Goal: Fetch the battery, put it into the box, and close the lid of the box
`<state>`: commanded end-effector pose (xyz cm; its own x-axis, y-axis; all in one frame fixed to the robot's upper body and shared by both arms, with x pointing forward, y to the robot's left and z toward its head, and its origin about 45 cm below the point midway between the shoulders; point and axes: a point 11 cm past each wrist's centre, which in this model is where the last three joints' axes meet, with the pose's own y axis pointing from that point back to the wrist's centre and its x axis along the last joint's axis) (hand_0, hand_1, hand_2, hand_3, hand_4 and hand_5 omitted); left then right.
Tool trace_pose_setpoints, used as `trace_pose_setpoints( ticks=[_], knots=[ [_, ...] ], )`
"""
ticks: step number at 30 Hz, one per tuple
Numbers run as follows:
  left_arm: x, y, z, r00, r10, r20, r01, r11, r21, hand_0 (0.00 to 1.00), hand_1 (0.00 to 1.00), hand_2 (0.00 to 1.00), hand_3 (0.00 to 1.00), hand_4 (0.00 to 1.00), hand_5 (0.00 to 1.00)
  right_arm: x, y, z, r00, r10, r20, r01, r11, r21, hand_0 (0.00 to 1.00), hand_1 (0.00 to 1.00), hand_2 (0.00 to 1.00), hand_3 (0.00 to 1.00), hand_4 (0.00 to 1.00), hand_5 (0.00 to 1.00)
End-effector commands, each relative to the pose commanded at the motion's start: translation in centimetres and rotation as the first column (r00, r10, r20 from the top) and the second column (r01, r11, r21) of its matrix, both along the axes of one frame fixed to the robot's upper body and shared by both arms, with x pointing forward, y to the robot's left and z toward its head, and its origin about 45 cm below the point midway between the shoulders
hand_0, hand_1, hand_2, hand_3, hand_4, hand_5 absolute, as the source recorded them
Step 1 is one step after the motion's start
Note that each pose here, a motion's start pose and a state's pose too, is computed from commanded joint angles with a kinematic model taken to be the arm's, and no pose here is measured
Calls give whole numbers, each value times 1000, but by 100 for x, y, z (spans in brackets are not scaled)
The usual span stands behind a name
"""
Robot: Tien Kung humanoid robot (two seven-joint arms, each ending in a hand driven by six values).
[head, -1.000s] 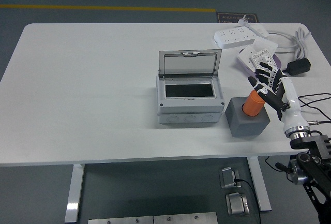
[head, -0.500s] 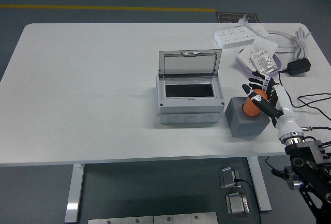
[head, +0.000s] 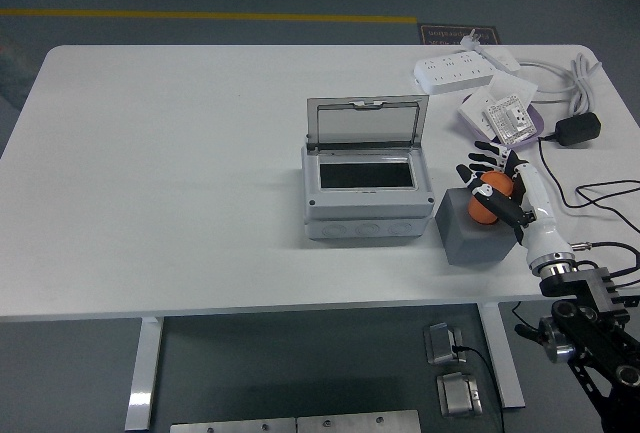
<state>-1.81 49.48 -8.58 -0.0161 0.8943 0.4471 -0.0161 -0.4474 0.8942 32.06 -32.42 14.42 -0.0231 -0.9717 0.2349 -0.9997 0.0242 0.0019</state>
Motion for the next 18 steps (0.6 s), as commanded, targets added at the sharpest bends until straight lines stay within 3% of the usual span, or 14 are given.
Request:
trace_pose_setpoints(
  ticks=[12,13,18],
  knots=[
    [-15,-8,-4,1000,-7,-7,7,1000,-2,472,578,538,537,371,2,-5,-31,-22,1000,-18,-3,18,1000,12,730,697,715,767,855,357],
    [-14,-6,-3,1000,-8,-7,8,1000,-1,472,580,538,537,372,2,-10,-33,-33,1000,-19,-7,19,1000,14,673,666,692,749,801,274],
    [-3,-2,-1,1000,-10,-5,10,1000,1,472,580,538,537,372,2,-24,-41,-62,1000,-22,-17,22,1000,16,673,666,692,749,801,274]
  ],
)
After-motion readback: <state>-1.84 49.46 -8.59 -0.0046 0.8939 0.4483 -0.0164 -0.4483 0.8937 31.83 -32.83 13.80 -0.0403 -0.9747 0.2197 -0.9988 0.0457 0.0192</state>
